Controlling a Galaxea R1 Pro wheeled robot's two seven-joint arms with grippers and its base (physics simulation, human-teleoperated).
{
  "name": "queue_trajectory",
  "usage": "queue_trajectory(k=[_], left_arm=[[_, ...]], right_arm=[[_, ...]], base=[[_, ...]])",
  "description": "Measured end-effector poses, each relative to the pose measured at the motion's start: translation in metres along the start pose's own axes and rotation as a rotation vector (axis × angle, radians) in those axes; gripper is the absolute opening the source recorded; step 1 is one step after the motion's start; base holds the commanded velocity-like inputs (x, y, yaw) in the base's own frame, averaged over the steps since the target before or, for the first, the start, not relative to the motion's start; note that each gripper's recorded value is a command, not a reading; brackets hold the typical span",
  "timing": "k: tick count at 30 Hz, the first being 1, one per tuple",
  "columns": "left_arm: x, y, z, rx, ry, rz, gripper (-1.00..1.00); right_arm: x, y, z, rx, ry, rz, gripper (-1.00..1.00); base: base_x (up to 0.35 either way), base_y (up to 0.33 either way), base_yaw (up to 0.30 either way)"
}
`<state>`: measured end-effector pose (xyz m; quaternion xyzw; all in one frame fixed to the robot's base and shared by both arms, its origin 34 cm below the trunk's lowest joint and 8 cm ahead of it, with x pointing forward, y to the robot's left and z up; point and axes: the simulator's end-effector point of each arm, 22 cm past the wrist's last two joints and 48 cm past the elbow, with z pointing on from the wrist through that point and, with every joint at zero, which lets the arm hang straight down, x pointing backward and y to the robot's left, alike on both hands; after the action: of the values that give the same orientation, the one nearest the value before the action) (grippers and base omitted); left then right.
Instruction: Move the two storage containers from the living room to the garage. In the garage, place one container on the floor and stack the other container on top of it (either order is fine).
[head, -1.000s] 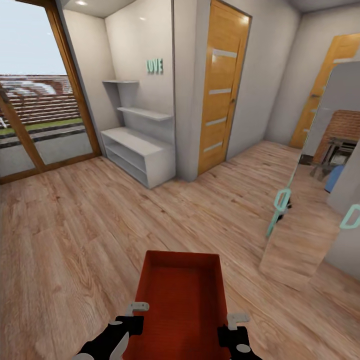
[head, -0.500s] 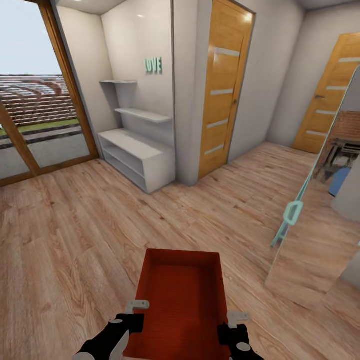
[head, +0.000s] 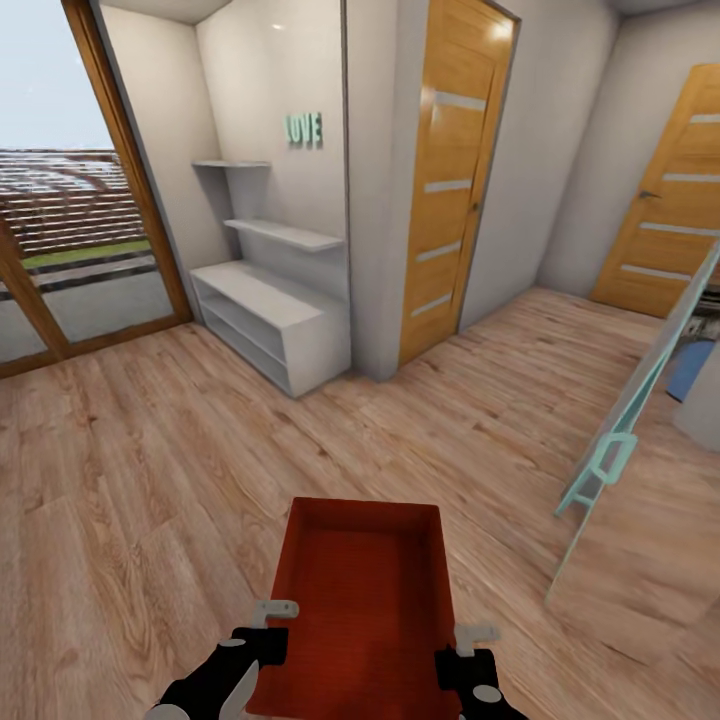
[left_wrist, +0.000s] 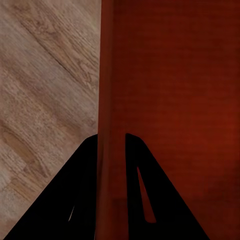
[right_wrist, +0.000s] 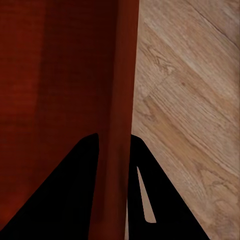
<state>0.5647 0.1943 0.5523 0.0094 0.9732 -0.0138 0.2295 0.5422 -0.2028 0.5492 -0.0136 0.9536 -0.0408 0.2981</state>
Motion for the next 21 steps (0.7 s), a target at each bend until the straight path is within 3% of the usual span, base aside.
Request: queue_trajectory(k=[21], left_arm=[[0.0000,0.0000,0.0000,0.000,0.000,0.000,-1.00]], right_arm=[[-0.0001,0.0000,0.0000,0.000,0.000,0.000,-1.00]], base=[[0.323,0.000,0.000]])
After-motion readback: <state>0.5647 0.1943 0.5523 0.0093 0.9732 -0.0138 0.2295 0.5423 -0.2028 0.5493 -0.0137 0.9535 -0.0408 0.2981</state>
